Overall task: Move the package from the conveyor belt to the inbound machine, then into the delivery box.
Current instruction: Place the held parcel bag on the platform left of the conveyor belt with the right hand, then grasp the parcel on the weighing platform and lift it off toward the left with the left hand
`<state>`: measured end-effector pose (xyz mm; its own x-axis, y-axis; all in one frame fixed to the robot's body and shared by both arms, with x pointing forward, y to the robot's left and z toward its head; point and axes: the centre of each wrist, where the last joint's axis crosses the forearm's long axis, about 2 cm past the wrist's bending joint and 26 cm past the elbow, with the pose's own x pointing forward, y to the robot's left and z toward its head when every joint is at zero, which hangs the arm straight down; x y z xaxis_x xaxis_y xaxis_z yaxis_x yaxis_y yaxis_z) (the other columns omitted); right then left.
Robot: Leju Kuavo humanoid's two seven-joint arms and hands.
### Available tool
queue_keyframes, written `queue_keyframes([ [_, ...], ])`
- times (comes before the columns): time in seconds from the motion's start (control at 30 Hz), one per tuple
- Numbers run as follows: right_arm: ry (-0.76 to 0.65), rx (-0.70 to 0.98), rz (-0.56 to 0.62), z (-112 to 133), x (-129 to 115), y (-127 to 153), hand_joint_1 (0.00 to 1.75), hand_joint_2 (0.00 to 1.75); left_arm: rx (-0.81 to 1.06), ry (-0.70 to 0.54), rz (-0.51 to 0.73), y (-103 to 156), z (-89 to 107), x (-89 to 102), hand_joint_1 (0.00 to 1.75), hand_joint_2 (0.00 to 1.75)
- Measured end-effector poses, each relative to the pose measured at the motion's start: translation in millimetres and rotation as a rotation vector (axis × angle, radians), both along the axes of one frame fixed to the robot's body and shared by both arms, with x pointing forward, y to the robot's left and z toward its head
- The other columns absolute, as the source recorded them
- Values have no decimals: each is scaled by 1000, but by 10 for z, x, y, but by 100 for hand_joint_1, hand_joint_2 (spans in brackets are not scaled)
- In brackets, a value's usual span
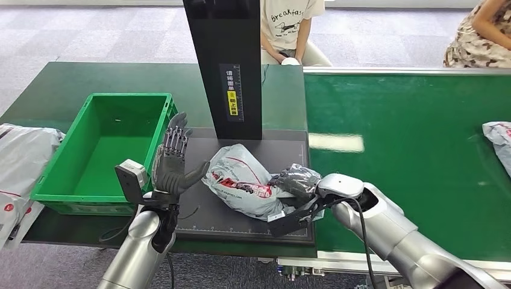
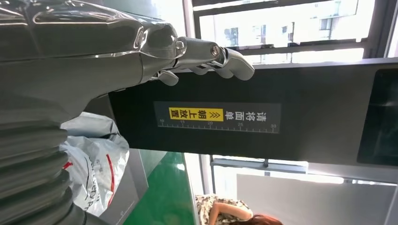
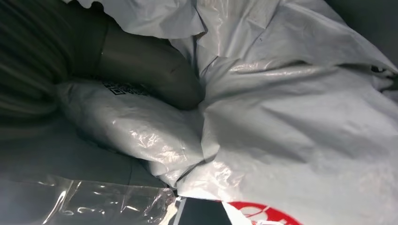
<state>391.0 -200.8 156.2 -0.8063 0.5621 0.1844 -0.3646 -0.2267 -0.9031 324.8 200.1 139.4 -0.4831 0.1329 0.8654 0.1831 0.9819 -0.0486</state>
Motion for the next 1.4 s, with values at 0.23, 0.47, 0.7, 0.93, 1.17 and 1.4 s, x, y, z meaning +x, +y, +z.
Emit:
queue_keyframes([
  [0.23,-265,119,82,-18,19,-29,0,175,4,6,-9,-13,-4,11,0,175],
  [0.47,-357,380,103,60,-48,-29,0,175,20,8,-41,-42,-17,16,0,175],
  [0.7,-309,755,16,105,-274,-100,0,175,139,14,-46,-64,-52,36,0,175],
  [0.93,-262,1075,-141,82,-507,-330,0,175,470,-7,18,-114,-154,89,0,175],
  [1.17,-255,1307,-263,159,-648,-592,0,175,935,30,85,-173,-237,229,0,175],
  [1.4,-293,1345,-304,208,-736,-676,0,175,1287,58,154,-234,-291,354,72,175],
])
